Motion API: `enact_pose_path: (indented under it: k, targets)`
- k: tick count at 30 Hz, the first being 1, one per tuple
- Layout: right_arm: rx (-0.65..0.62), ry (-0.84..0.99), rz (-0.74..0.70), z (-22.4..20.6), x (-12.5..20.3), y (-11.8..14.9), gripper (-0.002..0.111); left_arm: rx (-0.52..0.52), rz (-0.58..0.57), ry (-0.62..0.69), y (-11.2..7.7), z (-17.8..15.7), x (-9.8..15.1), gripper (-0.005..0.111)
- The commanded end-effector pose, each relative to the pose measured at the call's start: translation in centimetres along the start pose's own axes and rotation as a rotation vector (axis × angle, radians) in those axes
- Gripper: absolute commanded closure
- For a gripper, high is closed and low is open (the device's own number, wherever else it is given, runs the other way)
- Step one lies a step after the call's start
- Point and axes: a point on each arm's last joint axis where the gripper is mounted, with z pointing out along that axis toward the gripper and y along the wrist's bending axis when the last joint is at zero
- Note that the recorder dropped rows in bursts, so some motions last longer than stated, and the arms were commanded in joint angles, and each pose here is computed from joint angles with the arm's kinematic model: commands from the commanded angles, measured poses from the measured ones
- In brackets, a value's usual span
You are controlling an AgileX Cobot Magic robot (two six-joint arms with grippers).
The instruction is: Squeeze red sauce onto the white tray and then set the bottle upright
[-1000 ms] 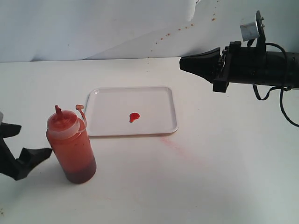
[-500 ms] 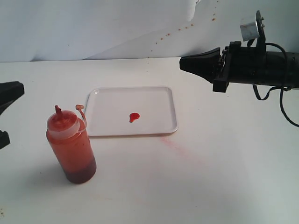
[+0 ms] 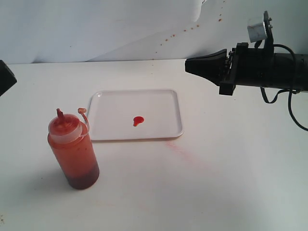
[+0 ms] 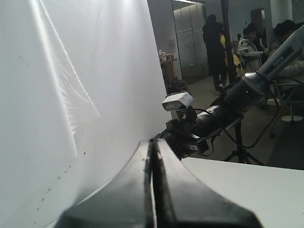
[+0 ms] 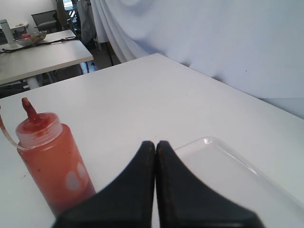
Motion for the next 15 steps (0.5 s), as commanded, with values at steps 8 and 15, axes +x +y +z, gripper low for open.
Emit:
enact_pose_path:
  k: [8,15]
  targets:
    - [-0.004,-0.015,-0.019,0.0,-0.6,0.1,0.108,0.035,0.026,-0.024,-0.9,-0.1,-0.7,0.107]
    - [-0.004,-0.015,-0.019,0.0,-0.6,0.1,0.108,0.083,0.259,-0.115,-5.3,-2.0,-3.2,0.107]
